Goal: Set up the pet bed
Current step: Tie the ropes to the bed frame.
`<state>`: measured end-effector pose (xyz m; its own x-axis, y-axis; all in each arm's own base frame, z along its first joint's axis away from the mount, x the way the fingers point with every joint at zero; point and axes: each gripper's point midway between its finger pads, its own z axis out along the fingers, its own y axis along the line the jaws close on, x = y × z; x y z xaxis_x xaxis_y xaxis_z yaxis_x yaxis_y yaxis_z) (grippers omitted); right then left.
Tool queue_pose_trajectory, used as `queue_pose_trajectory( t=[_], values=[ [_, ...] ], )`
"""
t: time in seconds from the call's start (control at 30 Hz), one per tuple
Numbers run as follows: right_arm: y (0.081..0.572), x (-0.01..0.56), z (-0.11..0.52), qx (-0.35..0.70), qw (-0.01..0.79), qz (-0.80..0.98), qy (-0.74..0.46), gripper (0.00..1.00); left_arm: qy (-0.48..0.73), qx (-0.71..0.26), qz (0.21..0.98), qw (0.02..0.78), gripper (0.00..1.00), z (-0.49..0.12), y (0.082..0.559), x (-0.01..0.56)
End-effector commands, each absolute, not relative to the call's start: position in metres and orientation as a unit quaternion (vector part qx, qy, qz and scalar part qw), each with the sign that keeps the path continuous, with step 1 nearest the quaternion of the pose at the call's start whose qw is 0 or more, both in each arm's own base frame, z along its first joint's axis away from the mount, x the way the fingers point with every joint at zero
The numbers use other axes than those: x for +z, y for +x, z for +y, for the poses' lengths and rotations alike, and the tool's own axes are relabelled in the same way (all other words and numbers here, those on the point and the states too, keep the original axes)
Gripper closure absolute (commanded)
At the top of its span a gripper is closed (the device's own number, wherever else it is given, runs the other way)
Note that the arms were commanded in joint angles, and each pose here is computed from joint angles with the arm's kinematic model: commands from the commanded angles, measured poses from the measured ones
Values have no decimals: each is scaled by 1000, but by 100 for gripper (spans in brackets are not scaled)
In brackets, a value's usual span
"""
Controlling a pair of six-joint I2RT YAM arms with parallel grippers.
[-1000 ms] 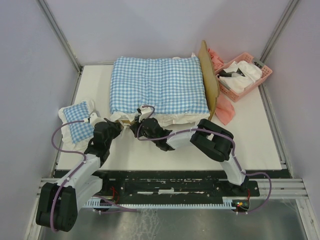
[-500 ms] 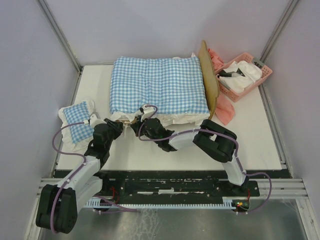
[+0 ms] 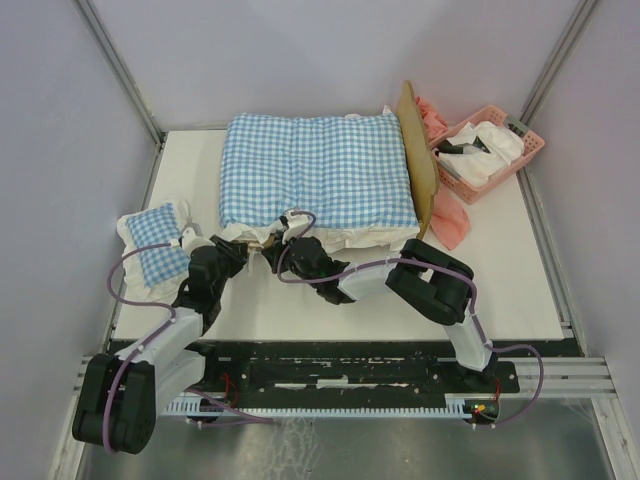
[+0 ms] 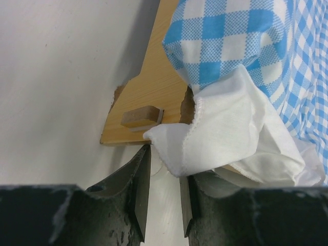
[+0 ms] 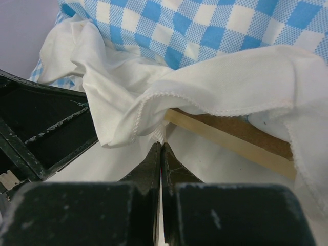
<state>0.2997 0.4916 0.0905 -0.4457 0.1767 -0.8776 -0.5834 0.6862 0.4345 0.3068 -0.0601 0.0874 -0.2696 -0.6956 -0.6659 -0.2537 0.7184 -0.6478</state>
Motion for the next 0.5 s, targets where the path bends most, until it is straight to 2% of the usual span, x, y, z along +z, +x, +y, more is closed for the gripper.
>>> queue_pose_trajectory(
  t=[0.0,0.07,0.37,0.47],
  values=[
    [302,127,493,396,537,735,-122,98,-315,-235,738,549,65,-61,320,109],
    [302,127,494,396,536,735,-123,98,-319,-233,736,550,67,-60,320,109],
    [302,124,497,398,532,737,-125,98,-320,-230,731,557,96,-57,322,111],
    [303,123,495,395,534,737,-126,98,-320,-230,730,558,97,-57,321,111]
  ],
)
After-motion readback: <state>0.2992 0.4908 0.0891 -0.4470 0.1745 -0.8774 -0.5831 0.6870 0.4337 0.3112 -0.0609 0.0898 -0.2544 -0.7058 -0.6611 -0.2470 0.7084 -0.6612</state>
